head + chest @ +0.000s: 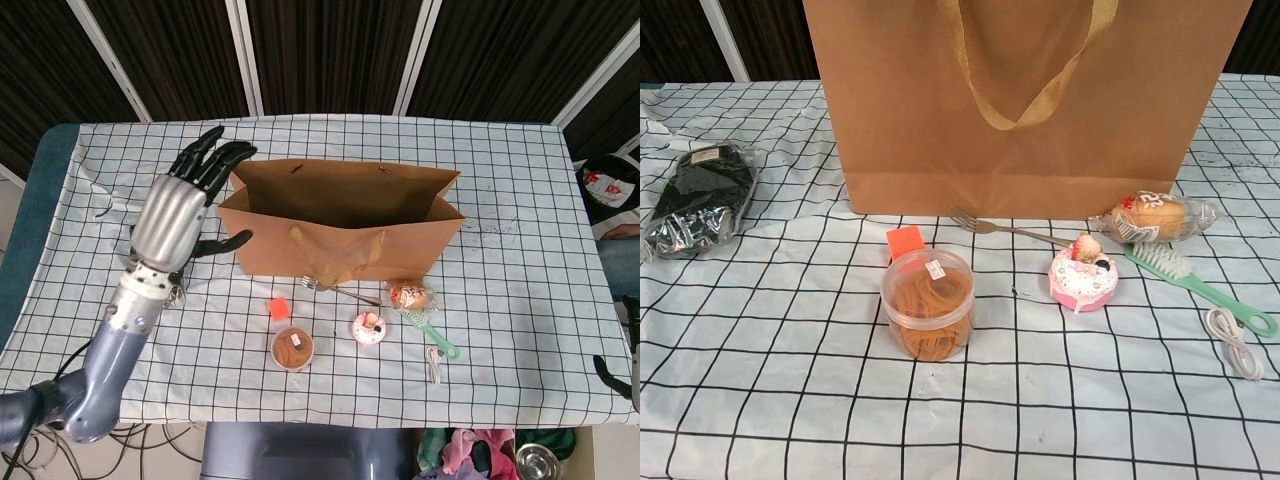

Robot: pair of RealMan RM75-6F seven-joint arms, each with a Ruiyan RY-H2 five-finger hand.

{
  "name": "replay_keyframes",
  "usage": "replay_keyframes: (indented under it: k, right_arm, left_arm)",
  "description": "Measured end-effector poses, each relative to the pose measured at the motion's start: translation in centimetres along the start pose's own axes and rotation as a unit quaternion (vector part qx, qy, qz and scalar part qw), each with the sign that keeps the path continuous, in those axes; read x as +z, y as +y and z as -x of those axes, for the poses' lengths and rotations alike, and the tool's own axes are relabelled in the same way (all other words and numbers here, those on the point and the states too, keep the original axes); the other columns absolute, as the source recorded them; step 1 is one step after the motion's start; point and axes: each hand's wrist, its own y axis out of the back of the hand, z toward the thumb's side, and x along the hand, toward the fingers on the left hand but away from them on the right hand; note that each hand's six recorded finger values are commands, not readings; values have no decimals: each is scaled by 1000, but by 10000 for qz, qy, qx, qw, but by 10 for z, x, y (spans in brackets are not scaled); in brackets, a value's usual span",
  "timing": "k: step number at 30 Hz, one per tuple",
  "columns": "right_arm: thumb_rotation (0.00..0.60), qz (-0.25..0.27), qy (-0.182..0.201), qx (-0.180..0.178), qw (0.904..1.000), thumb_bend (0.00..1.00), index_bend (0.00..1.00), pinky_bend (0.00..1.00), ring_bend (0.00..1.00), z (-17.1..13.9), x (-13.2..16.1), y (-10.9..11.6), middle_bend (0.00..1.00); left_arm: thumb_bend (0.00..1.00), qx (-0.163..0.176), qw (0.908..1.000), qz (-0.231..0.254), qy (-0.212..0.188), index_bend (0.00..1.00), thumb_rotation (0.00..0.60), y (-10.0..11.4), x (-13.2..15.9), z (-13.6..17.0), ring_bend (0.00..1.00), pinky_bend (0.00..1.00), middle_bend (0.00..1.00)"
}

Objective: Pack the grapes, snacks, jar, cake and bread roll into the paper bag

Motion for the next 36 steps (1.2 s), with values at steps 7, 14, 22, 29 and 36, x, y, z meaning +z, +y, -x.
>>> replay_keyframes:
  k: [7, 14, 22, 29, 36]
  right_arm:
    - [600, -53, 18, 34, 10000, 232, 74, 234, 200, -1, 3, -2, 100]
    - [600, -78, 48, 73, 9999, 232, 74, 234, 200, -1, 6, -5, 100]
    - [600, -57, 34, 62, 10000, 232, 74, 234, 200, -1, 5, -4, 99]
    - [600, -31, 15, 61, 10000, 232, 74, 234, 200, 0, 2, -3, 100]
    - [600, -8, 9, 50, 10000, 233, 74, 234, 200, 0, 2, -2, 100]
  left_arm:
    - [49, -865, 9962, 101, 16, 154, 600, -12, -44, 94, 33, 151, 158]
    - [49, -1837, 9826, -100, -268, 147, 600, -49, -77, 165, 33, 146, 161]
    - [49, -2904, 9554, -29, -539, 141, 600, -117, -59, 177, 33, 143, 172]
    - [49, -3379, 9378, 31, -792, 140, 600, -171, -28, 166, 31, 130, 143]
    - [49, -3411, 9343, 107, -1033, 140, 600, -207, 2, 146, 13, 122, 130]
